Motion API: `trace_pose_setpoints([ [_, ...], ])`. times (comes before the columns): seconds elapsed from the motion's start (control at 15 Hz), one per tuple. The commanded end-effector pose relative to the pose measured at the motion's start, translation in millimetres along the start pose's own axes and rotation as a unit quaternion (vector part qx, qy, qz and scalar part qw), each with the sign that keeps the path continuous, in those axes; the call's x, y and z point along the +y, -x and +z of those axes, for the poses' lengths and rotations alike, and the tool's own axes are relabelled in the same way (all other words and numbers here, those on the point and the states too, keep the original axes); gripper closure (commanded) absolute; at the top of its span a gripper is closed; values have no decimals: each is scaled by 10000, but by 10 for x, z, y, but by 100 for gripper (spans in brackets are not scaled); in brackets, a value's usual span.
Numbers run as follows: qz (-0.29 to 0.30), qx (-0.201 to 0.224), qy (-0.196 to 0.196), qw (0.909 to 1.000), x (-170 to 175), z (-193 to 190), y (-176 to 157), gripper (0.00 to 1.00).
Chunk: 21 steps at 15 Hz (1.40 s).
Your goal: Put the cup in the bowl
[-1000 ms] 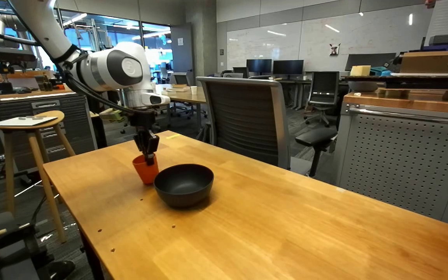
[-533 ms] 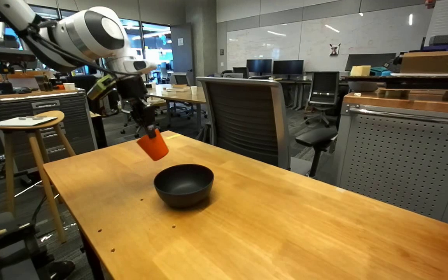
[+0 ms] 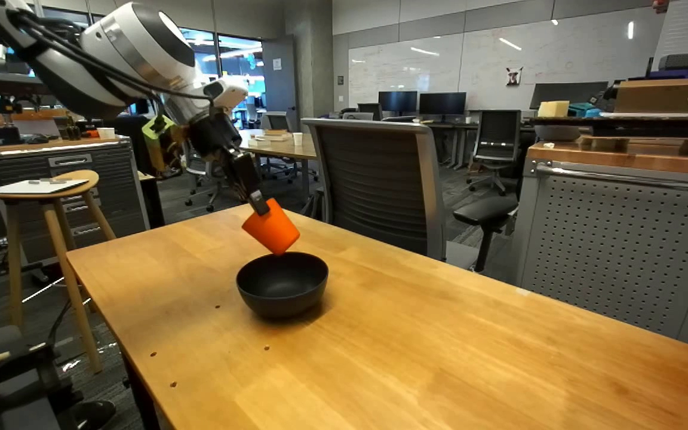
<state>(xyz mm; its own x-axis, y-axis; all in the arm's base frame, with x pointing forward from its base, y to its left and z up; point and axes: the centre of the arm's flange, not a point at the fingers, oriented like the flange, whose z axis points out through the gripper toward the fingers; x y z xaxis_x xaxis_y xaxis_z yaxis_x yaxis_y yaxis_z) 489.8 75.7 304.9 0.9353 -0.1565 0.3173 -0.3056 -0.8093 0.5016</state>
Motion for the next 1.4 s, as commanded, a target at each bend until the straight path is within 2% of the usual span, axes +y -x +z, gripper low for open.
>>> trace_pose_setpoints([
  [0.0,164,-606,-195,9978,-109,405,48,99],
  [0.33,306,-1021,-746,9915,-354,698,20,99],
  [0.53,319,-970,-737,9920,-394,703,-55,96],
  [0.6,313,-853,-583,9942,-368,679,-98,70],
  [0.67,308,-759,-476,9955,-339,657,-133,69],
  [0.87,62,-306,-99,9995,-225,516,-208,46],
  [1.07,-215,-70,77,9997,-100,289,-181,24],
  [1.2,-383,7,38,9993,-15,28,-120,8],
  [1.27,-556,-7,-137,9984,26,-143,-69,0],
  [1.33,-766,28,-289,9966,57,-298,-28,0],
])
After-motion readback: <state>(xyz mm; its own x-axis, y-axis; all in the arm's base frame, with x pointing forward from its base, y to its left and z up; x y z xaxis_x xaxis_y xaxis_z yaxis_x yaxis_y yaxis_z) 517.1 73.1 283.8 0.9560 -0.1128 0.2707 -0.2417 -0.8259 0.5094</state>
